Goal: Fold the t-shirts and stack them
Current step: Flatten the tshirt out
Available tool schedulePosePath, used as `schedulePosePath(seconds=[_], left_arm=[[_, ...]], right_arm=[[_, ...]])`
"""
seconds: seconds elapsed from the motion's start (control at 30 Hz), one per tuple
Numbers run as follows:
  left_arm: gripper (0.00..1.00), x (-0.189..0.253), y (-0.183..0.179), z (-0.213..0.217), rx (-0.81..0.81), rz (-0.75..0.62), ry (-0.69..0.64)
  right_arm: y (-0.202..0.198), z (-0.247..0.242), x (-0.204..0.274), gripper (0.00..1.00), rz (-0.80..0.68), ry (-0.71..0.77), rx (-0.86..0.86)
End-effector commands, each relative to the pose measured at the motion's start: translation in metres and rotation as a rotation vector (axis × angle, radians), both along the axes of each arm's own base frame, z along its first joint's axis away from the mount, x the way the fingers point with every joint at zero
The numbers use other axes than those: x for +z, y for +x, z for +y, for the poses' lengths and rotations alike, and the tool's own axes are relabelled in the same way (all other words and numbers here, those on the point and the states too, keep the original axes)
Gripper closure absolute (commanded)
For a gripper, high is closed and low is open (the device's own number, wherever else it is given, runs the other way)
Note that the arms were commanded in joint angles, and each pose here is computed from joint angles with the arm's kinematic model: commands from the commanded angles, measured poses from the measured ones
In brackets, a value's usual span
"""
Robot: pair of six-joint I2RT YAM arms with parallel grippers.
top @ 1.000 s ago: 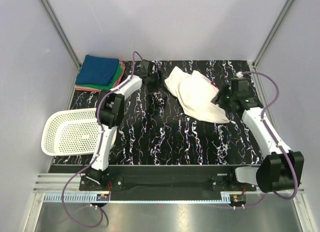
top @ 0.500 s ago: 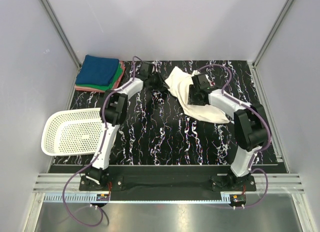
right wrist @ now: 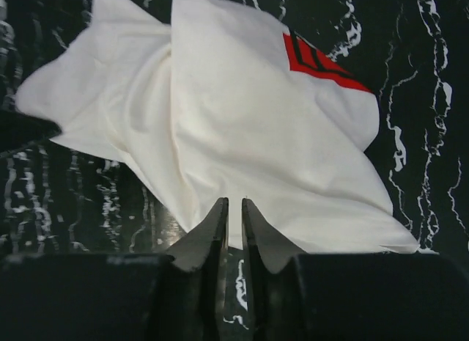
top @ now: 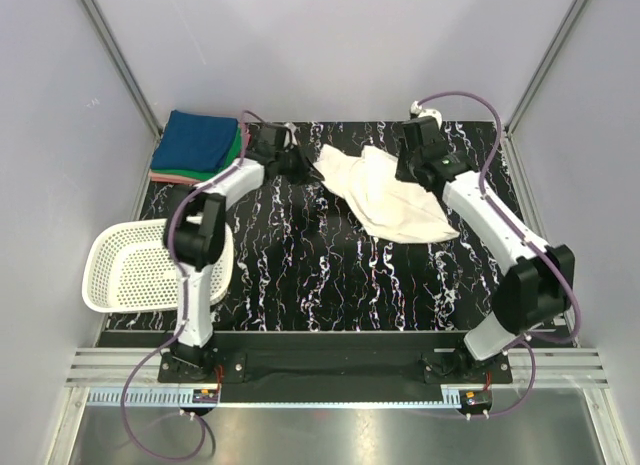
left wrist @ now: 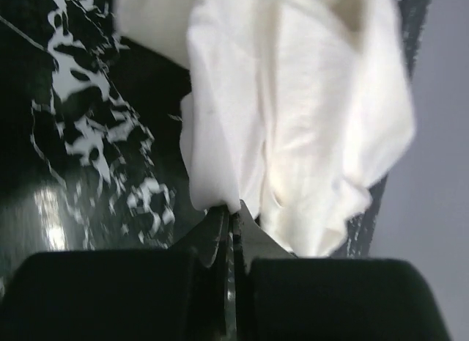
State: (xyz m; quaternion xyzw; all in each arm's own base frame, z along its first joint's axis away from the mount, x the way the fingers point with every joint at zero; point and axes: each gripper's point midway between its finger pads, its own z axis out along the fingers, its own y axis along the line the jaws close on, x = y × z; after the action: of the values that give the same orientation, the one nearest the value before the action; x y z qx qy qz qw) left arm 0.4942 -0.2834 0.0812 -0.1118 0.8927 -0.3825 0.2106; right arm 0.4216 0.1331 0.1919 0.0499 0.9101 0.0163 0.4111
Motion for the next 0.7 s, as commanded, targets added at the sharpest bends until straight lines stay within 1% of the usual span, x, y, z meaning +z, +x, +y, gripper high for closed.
schedulePosePath(seconds=[0.0,0.03,0.07,0.1,0.13,0.17,0.2,0.23,0.33,0.47,0.57,0.67], left_arm=[[1.0,0.099,-0.008,0.011,0.023,-0.229,-0.04],[1.0,0.095,-0.016,0.011,0.018,-0.214,-0.042],[1.0,0.093,-0.024,0.011,0.016,-0.201,-0.038],[1.0,0.083,-0.04,0.014,0.011,-0.173,-0.028],[1.0,0.077,-0.049,0.015,0.011,-0.16,-0.018],[1.0,0.071,-0.055,0.018,0.021,-0.147,-0.005],[1.0,0.057,-0.071,0.023,0.02,-0.115,0.016],[1.0,0.052,-0.077,0.021,0.012,-0.117,0.026],[1.0,0.034,-0.096,0.022,0.006,-0.078,0.034],[1.0,0.032,-0.102,0.018,-0.005,-0.084,0.033],[1.0,0.034,-0.104,0.017,-0.008,-0.088,0.041],[1.0,0.036,-0.106,0.017,-0.009,-0.094,0.043]], right_arm=[[-0.013,0.024,0.028,0.78,-0.006,0.123,0.096],[-0.018,0.033,0.014,0.69,0.035,0.139,0.112],[-0.021,0.038,0.003,0.63,0.061,0.154,0.12],[-0.02,0.046,-0.006,0.53,0.065,0.169,0.13],[-0.031,0.051,-0.029,0.5,0.106,0.164,0.146],[-0.035,0.052,-0.035,0.47,0.107,0.174,0.152],[-0.034,0.059,-0.037,0.43,0.092,0.211,0.174],[-0.043,0.059,-0.053,0.42,0.123,0.217,0.185],[-0.05,0.073,-0.062,0.42,0.127,0.262,0.236],[-0.057,0.091,-0.068,0.42,0.127,0.302,0.29],[-0.062,0.101,-0.083,0.42,0.15,0.284,0.296],[-0.059,0.1,-0.102,0.42,0.174,0.25,0.264]])
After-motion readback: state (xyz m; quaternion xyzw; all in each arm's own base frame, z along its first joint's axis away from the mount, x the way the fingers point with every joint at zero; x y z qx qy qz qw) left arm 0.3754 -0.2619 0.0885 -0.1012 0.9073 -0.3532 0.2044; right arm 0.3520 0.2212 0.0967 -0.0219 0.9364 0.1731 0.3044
